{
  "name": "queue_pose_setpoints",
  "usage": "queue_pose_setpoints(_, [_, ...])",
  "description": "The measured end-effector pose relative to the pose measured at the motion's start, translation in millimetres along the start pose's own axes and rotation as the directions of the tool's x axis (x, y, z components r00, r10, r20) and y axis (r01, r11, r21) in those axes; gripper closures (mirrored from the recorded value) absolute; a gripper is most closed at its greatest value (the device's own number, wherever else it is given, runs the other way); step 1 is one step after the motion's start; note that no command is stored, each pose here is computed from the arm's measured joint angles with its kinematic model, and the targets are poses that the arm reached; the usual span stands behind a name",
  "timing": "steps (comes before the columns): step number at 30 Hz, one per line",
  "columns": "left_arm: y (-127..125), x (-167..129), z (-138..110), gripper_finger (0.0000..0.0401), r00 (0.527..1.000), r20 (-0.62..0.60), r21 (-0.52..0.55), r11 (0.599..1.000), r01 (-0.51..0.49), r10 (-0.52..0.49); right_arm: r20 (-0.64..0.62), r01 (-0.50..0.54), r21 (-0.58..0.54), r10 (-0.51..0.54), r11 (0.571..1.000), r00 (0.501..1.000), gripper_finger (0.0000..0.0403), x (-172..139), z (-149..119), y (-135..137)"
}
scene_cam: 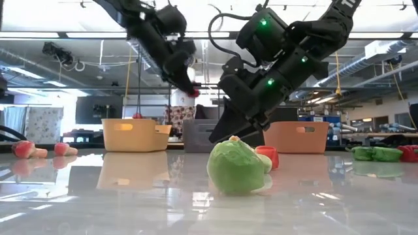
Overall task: Sort produce into baskets
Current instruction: Put the red chili pepper into the black bin
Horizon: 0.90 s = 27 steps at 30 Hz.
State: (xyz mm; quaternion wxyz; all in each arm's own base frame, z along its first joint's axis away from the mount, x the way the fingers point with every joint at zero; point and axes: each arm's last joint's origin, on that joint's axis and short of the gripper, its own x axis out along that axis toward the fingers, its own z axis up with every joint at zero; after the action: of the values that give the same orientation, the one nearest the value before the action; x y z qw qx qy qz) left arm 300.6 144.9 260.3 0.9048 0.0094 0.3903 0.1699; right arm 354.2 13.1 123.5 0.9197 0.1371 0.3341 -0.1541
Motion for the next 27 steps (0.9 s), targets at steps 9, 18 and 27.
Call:
queue_pose_setpoints(9, [13.5,54.9,-9.1,0.0250,0.991,-0.122,-0.014,0.999,0.043,-0.044,-0.004,0.004,0.001,-0.004,1.000,1.000,0.0213,0.4,0.0,-1.2])
queue_pose_setpoints(18, [18.9,18.0,14.1,0.0249,0.979,-0.205,0.000,1.000,-0.007,0.007,0.023,0.010,-0.049,-0.009,0.999,1.000,0.0213,1.7,4.7,-5.9])
queue_pose_setpoints(27, [-20.5,-58.4,-14.7,0.0249,0.950,-0.297,-0.082,0.994,0.075,-0.096,0.020,0.018,-0.025,-0.018,1.000,1.000,0.0214,1.9,4.5,-6.9])
